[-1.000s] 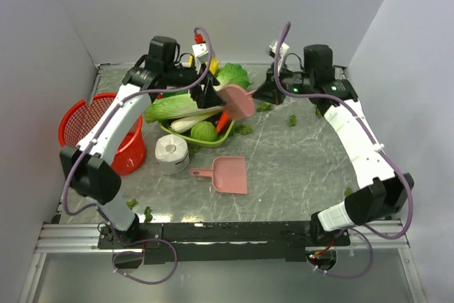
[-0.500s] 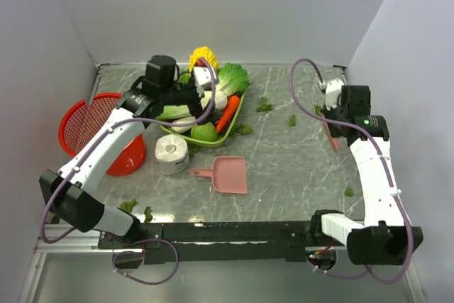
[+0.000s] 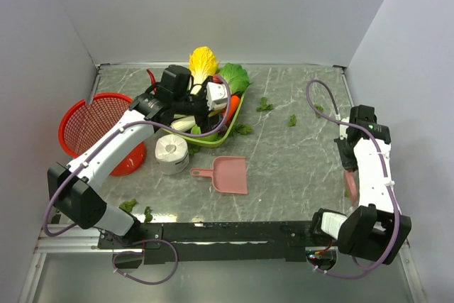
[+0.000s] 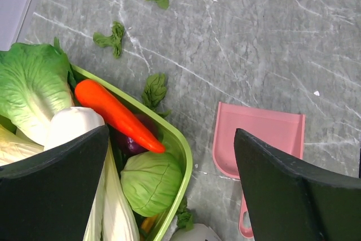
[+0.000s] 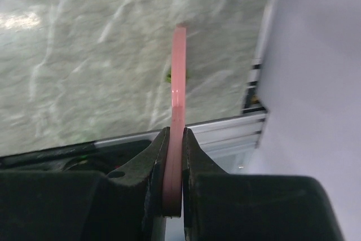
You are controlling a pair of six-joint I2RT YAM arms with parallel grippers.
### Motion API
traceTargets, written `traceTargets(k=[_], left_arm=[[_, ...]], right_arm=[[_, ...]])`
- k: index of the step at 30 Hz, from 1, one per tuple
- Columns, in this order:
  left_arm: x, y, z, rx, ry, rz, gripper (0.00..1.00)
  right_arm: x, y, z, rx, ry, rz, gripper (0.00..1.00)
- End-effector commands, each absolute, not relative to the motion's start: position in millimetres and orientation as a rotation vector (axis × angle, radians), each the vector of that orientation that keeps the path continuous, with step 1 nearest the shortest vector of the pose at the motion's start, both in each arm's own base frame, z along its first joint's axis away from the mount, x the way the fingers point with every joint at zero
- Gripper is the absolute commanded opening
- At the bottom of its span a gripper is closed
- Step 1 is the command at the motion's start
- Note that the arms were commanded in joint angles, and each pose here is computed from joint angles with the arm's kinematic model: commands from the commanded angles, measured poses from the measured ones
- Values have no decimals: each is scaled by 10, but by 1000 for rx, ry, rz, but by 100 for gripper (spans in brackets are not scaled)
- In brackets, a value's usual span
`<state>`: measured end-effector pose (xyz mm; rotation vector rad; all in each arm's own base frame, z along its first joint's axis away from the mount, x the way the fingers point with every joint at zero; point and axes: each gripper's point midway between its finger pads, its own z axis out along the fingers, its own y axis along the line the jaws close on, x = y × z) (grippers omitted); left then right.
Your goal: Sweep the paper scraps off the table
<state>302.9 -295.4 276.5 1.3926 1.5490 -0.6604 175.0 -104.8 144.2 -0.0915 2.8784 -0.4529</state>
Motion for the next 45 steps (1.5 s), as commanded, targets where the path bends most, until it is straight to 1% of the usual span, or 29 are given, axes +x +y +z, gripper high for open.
traceTargets(k=[1,3,4,6,7,8,10,13,17,19,21,22,24,25,27,28,29,31,32,33,34,36,38,41,45], left_arm=[[3030,-2960,2836,1424,1506,-642,96],[3020,-2949,2805,1435,1504,-638,96],[3019,-2946,2795,1436,1508,-637,96],[3017,-2940,2802,1439,1511,-635,96],[3026,-2935,2801,1437,1515,-629,96],[3027,-2934,2814,1434,1517,-629,96],[3027,-2921,2798,1438,1524,-622,96],[3011,-2909,2764,1443,1531,-623,96],[2971,-2891,2720,1444,1544,-633,96],[2956,-2874,2686,1449,1554,-631,96],[2946,-2861,2658,1453,1569,-632,96],[2932,-2852,2661,1461,1565,-630,96],[2912,-2825,2642,1475,1571,-622,96],[2908,-2813,2635,1484,1569,-614,96],[2898,-2790,2637,1488,1572,-603,96],[2893,-2776,2631,1493,1573,-596,96],[2895,-2765,2631,1492,1575,-588,96],[2887,-2747,2623,1494,1580,-581,96],[2879,-2738,2634,1494,1578,-578,96],[2866,-2730,2636,1502,1577,-578,96],[2834,-2701,2616,1534,1569,-568,97],[2823,-2655,2650,1560,1547,-533,97],[2829,-2604,2678,1558,1545,-495,98],[2837,-2515,2631,1556,1578,-446,98],[2830,-2452,2604,1568,1587,-411,98]], right_arm=[[1728,-768,1304,-3,2926,-214,0],[1829,-631,1305,-2,2924,-80,0],[1915,-456,1332,16,2895,69,0],[2108,-334,1509,-32,2823,176,0],[2205,-175,1624,-32,2768,306,0],[2315,-125,1806,-61,2704,346,0],[2385,41,1982,-101,2640,476,0],[2421,34,2130,-127,2598,454,0],[2404,-97,2108,-164,2587,331,0],[2543,-194,2170,-201,2522,248,0],[2703,-412,2244,-212,2466,80,0],[2911,-527,2352,-231,2382,-10,0],[3127,-740,2416,-260,2334,-172,0],[3347,-781,2580,-287,2248,-233,0],[3592,-880,2582,-335,2230,-315,0],[3778,-862,2726,-366,2166,-348,0],[3934,-895,2634,-413,2178,-379,0],[4166,-885,2709,-463,2139,-434,0],[4318,-879,2593,-544,2148,-449,0],[4415,-854,2639,-582,2132,-450,0],[4518,-837,2541,-610,2144,-447,0],[4682,-842,2572,-633,2099,-470,0],[4867,-818,2475,-711,2079,-515,0],[5103,-790,2302,-836,2066,-595,0],[5215,-798,1976,-978,2079,-647,0]])
